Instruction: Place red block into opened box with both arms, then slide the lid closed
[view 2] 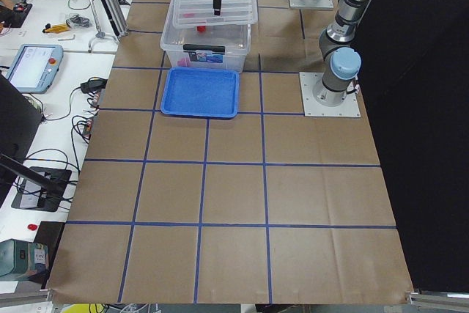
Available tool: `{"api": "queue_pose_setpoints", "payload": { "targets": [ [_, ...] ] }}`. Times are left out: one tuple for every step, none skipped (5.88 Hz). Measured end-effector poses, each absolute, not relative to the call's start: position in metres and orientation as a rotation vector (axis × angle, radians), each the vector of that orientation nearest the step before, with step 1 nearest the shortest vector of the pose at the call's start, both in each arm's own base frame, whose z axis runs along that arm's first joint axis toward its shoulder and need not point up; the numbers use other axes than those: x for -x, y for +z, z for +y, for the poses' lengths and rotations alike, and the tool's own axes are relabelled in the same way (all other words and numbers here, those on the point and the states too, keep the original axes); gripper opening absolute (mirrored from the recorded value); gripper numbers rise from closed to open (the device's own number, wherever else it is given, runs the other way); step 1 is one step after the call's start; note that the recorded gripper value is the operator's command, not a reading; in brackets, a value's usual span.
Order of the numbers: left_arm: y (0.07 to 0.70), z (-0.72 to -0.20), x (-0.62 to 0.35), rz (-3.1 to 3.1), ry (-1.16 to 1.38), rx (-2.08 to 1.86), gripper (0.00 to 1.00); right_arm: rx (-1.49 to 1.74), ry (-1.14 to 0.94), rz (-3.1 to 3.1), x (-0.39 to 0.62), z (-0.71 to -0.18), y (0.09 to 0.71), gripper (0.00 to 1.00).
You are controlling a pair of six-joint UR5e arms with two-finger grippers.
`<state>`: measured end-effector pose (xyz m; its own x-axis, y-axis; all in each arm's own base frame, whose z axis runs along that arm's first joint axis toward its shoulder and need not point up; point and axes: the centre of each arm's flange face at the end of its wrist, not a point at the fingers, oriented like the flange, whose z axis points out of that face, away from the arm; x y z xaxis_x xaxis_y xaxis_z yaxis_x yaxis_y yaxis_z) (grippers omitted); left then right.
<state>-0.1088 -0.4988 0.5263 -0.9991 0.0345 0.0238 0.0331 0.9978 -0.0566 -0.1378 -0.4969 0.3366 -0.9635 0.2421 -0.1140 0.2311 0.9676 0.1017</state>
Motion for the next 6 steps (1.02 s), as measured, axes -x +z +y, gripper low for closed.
{"api": "queue_pose_setpoints", "payload": {
  "targets": [
    [0.526,-0.499,0.109,-3.115,0.087,0.053,0.98,-0.372,0.132,2.994,0.126,-0.499,0.339,1.00],
    [0.526,-0.499,0.109,-3.115,0.088,0.053,0.98,-0.385,0.124,2.991,0.115,-0.498,0.342,1.00],
    [0.526,-0.499,0.109,-3.115,0.089,0.053,0.98,-0.404,0.121,2.983,0.100,-0.499,0.344,1.00],
    [0.526,-0.499,0.109,-3.115,0.088,0.053,0.99,-0.427,0.123,2.977,0.084,-0.500,0.344,1.00],
    [0.526,-0.499,0.109,-3.115,0.088,0.055,0.99,-0.445,0.128,2.973,0.073,-0.501,0.344,1.00],
    [0.526,-0.499,0.109,-3.115,0.089,0.054,0.98,-0.460,0.133,2.972,0.061,-0.502,0.344,1.00]
  ]
}}
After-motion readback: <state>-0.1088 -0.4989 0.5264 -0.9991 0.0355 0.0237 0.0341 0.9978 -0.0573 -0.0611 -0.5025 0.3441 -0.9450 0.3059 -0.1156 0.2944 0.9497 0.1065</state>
